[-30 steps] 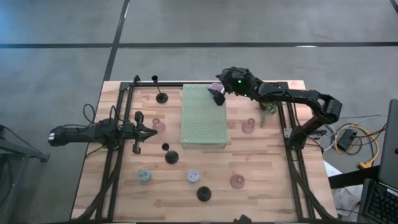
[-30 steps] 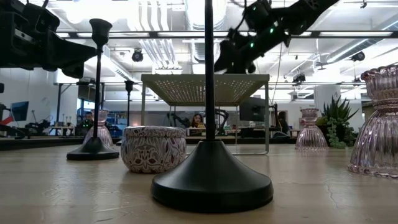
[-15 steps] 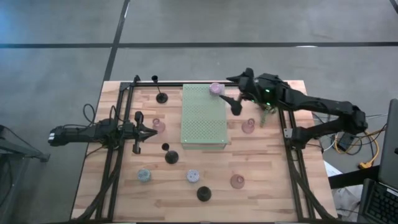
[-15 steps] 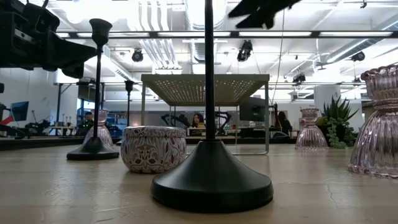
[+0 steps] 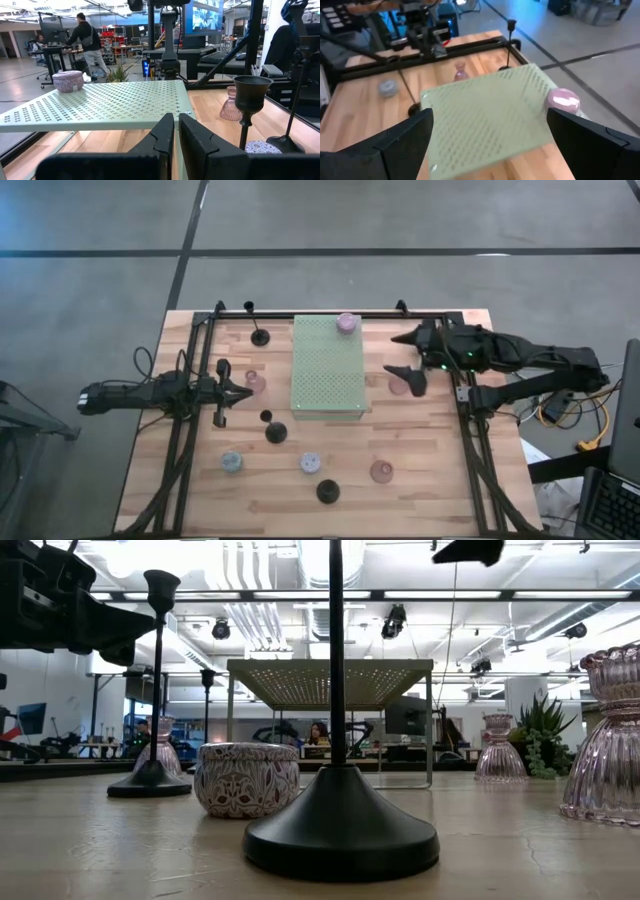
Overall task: Pick & Place candle stick holders
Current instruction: Put the right candle on the shelf
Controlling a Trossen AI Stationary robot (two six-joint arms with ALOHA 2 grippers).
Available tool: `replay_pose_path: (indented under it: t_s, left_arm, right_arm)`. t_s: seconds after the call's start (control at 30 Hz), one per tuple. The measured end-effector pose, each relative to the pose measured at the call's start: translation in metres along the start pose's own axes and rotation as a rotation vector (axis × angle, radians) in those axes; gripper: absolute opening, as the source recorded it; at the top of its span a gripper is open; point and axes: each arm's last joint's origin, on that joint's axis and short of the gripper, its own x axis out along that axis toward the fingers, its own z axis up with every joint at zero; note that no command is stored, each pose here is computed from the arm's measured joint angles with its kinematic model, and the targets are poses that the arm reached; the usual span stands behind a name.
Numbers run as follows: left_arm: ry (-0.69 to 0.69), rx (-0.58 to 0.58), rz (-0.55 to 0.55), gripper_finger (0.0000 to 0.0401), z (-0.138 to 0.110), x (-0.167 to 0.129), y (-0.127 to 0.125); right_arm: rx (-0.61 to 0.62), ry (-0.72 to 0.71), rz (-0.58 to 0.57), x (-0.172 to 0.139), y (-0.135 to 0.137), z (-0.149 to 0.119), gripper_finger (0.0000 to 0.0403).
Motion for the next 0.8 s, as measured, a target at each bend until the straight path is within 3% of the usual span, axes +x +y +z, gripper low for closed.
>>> replay_pose_path:
  t_s: [0.23,0.6,0.8]
  left_arm:
    - [0.000,0.000,0.000,0.0032,0.000,0.000,0.000]
    - [0.000,0.000,0.000,0.0032,0.000,0.000,0.000]
    - [0.000,0.000,0.000,0.0032,0.000,0.000,0.000]
  right_arm:
    - [-0.007,0.071,0.003,-0.039,-0.006,-0.022,0.0384]
    - [-0.102,-0.108,0.062,-0.101,-0.035,-0.065,0.0384]
    - [-0.071,-0.167,0.073,-0.131,-0.051,-0.093,0.0384]
